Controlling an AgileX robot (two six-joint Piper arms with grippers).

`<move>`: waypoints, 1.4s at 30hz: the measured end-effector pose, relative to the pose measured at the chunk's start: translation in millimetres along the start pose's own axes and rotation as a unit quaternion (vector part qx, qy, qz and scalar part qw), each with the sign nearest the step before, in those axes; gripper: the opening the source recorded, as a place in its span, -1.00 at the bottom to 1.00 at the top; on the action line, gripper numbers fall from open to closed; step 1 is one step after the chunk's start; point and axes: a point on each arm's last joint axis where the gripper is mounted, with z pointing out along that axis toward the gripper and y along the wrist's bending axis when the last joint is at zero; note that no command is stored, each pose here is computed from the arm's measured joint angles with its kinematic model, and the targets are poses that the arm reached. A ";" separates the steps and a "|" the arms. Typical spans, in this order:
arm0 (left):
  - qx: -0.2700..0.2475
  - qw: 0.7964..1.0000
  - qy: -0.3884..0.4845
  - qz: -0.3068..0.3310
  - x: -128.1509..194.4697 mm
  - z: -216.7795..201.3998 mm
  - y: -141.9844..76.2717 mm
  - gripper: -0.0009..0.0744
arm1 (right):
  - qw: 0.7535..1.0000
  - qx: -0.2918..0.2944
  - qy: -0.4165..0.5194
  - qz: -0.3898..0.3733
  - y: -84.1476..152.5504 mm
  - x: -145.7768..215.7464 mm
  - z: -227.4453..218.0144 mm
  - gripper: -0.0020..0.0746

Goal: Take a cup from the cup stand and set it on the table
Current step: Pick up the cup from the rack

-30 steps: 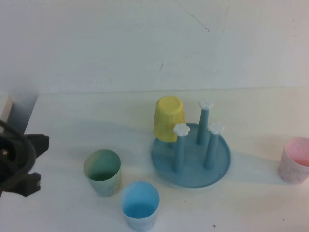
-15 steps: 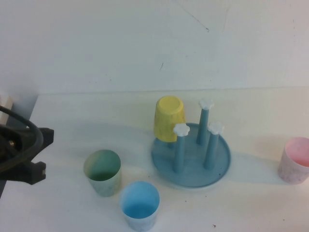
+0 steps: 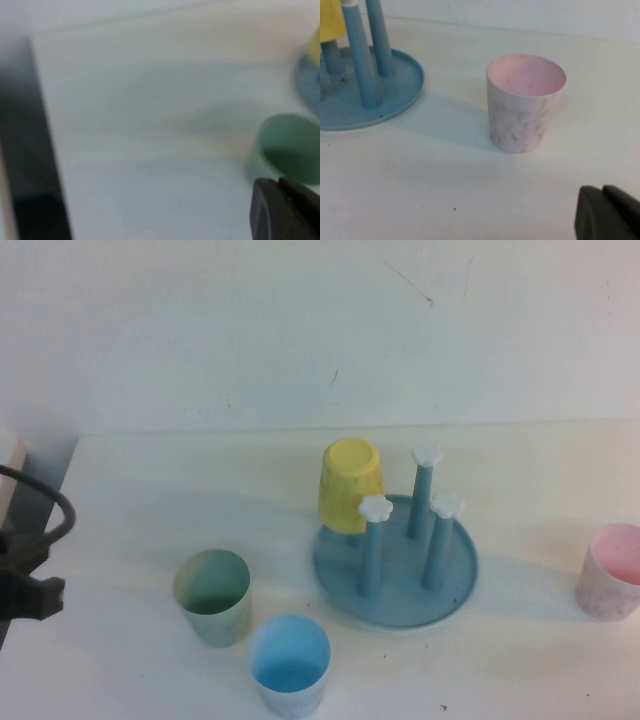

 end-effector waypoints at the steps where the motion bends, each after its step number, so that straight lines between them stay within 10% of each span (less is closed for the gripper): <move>1: -0.030 0.999 0.022 -0.005 3.8 0.2 3.9 -0.98 | 1.000 0.000 0.000 0.000 0.0 0.0 0.0 -0.95; 6: -0.106 0.993 0.060 0.004 9.8 1.6 4.6 -0.98 | 1.000 0.000 0.000 0.000 0.0 0.0 0.0 -0.95; 16: -0.004 0.995 0.077 0.069 -50.0 10.6 -62.0 -0.92 | 1.000 0.000 0.000 0.000 0.0 0.0 0.0 -0.95; 27: 0.034 0.976 0.169 0.135 -103.8 71.4 -123.8 0.48 | 1.000 0.000 0.000 0.000 0.0 0.0 0.0 -0.95; 42: 0.062 0.974 0.173 0.129 -108.6 179.4 -158.5 0.58 | 1.000 0.000 0.000 0.006 0.0 0.0 0.0 -0.95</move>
